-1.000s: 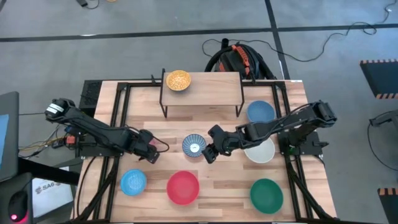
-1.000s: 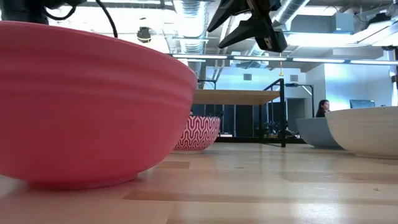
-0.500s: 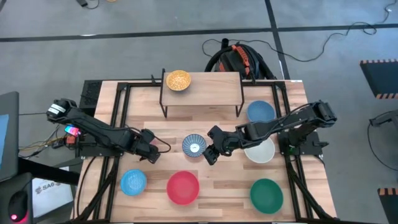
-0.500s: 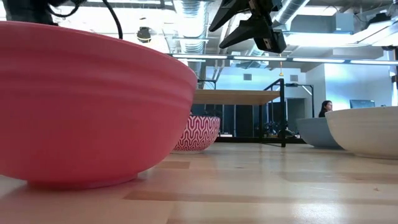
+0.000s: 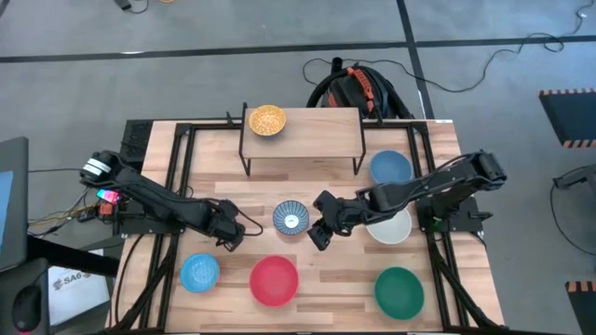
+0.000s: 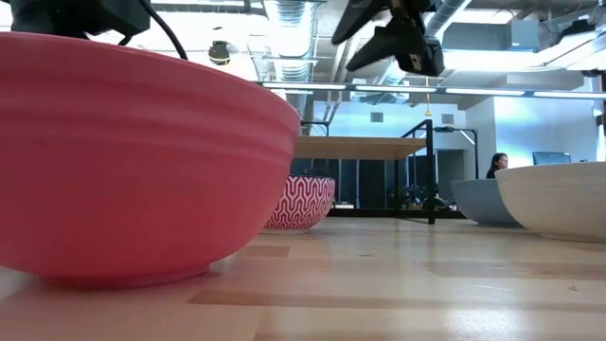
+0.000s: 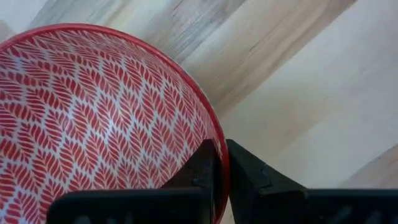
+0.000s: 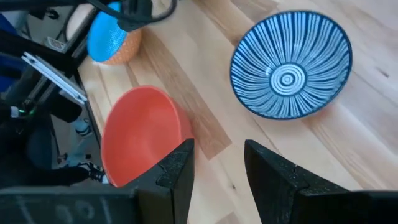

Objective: Place and stack bowls onto a shelf
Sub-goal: Stack the red pattern bowl on top of the yellow pattern bowl on the shelf

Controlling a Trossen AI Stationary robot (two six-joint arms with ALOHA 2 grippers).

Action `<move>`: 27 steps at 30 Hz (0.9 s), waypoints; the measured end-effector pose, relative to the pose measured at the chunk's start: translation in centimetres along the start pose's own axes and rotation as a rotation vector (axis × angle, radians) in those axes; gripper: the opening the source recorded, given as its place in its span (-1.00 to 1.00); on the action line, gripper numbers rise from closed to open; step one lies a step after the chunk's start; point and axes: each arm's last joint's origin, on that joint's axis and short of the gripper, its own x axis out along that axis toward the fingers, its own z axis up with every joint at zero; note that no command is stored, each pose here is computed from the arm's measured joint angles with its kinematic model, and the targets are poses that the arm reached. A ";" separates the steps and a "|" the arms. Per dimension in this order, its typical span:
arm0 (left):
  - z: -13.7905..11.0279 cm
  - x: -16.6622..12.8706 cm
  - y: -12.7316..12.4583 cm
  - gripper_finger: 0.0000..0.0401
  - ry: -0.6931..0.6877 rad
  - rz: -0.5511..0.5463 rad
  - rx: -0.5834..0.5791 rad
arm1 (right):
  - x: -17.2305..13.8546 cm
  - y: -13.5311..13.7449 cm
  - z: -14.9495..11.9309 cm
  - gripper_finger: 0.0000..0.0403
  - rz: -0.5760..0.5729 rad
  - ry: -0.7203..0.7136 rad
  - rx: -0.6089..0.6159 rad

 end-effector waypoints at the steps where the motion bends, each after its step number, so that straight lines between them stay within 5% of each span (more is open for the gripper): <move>1: 0.0 -0.1 0.0 -0.96 0.001 0.001 0.013 | -0.2 0.0 0.1 -0.18 0.003 -0.003 -0.004; 16: 4.1 -8.2 -1.6 -0.99 -0.055 0.025 0.352 | -6.2 -1.7 2.6 -0.18 -0.021 -0.100 -0.062; 27: 5.8 -13.6 -2.7 -1.00 -0.215 -0.029 0.384 | -7.9 -3.7 3.4 -0.18 -0.107 -0.083 -0.044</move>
